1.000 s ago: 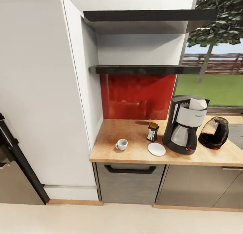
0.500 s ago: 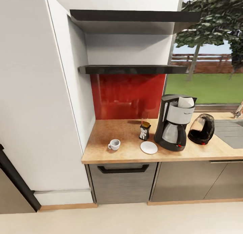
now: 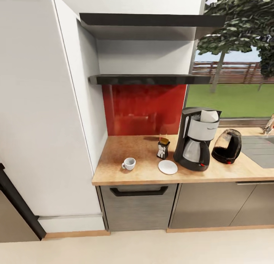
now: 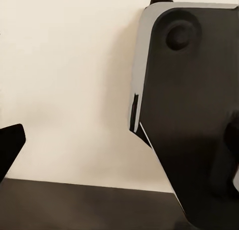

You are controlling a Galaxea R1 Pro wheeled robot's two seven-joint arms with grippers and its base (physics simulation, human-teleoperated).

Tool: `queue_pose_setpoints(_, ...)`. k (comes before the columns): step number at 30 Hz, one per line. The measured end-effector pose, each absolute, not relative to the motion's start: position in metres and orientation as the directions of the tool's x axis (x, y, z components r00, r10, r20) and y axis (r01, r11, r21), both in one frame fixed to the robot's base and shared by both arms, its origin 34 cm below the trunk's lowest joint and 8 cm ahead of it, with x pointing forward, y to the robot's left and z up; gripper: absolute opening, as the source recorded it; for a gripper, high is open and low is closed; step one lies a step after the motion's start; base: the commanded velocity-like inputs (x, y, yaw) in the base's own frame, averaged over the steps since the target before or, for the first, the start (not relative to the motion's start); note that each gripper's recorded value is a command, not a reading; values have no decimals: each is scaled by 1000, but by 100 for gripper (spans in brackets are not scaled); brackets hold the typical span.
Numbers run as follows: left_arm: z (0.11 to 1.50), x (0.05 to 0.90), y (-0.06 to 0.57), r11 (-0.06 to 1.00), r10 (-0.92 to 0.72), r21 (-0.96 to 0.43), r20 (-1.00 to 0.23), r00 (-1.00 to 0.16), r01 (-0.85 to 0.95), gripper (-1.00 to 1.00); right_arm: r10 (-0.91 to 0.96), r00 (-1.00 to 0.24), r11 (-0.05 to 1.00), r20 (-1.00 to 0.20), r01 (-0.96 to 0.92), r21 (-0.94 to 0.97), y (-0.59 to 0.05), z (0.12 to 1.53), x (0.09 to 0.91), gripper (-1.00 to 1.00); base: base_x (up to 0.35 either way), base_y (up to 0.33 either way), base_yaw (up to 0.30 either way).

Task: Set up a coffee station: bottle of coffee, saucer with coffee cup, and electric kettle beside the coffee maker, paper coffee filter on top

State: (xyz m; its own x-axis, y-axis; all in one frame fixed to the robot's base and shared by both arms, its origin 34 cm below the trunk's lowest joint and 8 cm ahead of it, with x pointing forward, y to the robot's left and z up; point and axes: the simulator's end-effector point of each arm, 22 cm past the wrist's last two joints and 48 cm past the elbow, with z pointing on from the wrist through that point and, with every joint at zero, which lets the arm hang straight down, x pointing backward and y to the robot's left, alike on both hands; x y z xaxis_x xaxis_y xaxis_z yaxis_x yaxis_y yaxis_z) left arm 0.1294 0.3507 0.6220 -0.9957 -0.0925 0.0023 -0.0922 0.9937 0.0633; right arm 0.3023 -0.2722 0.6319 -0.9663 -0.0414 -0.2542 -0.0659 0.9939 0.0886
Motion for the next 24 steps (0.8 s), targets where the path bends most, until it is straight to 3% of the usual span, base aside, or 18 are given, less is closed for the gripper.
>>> queue_pose_setpoints(10, 622, 127, 350, 995, -83, 64, 9, -996, -83, 100, -46, -949, 996, -313, -66, 53, -285, 639, 330, 100, 0, 0, 0)
queue_pose_setpoints(16, 622, 126, 351, 994, -83, 65, 12, -996, -82, 100, -54, -872, 996, -487, -80, 31, -261, 667, 405, 100, 0, 0, 0)
queue_pose_setpoints(24, 623, 127, 358, 992, -84, 93, 8, -996, -83, 100, -45, -662, 994, -748, -106, 35, -207, 731, 493, 100, 0, 0, 0)
